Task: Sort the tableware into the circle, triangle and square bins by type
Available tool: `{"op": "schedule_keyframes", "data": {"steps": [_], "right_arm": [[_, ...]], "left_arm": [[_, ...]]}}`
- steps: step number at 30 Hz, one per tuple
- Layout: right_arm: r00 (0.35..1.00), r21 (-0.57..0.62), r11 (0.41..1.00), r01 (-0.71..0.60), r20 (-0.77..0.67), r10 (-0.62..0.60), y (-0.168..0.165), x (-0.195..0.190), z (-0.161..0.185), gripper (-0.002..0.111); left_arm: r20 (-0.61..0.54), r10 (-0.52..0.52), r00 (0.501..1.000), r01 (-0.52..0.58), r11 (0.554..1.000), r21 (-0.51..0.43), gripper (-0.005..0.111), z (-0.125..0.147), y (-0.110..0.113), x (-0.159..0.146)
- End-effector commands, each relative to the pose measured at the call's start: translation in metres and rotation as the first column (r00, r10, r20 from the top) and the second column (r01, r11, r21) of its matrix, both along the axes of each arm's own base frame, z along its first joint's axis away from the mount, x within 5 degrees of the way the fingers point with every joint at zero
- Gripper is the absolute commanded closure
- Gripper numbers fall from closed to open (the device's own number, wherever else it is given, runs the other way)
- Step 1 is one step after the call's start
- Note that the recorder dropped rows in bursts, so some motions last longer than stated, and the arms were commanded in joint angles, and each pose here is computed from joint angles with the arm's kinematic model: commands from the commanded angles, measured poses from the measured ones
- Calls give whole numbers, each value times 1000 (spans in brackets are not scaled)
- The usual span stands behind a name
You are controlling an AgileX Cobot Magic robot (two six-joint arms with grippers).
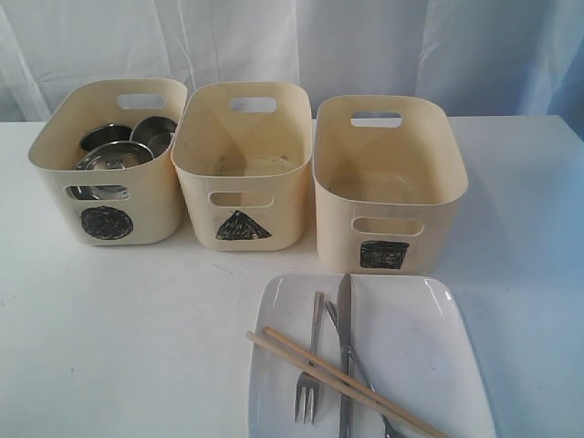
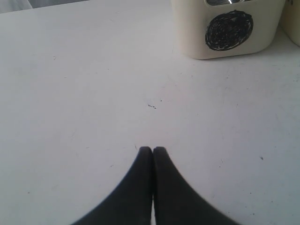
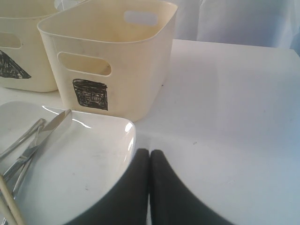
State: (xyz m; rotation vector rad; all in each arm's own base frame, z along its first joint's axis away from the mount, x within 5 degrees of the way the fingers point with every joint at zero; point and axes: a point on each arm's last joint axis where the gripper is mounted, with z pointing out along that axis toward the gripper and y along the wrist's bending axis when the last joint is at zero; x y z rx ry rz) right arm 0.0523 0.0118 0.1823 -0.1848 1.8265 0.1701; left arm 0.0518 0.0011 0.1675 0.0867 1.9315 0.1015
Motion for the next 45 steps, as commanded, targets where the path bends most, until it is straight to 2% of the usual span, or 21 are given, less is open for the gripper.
{"op": "schedule_keyframes", "data": {"steps": [1,22,25,27,29,31,37,45], "right_arm": [[1000,4,1000,5,6,-5,0,0,0,108],[1000,4,1000,5,6,-5,0,0,0,108],[998,18,1000,4,64,-5,0,1,5,108],[983,68,998,1,181,-13,0,3,17,108],[943,113,993,-12,332,-26,0,2,32,108],[905,144,989,-26,424,-38,0,1,41,108],[912,279,959,-52,405,-69,-1,-4,63,108],[948,372,927,-41,307,-81,-3,-14,90,108]], "left_arm": [[1,-4,1000,4,1000,1,107,-1,0,0],[1,-4,1000,4,1000,1,107,-1,0,0],[1,-4,1000,4,1000,1,107,-1,0,0],[1,-4,1000,4,1000,1,107,-1,0,0],[1,-4,1000,4,1000,1,107,-1,0,0],[1,-4,1000,4,1000,1,107,-1,0,0],[1,-4,1000,4,1000,1,107,-1,0,0],[1,-4,1000,4,1000,1,107,-1,0,0]]}}
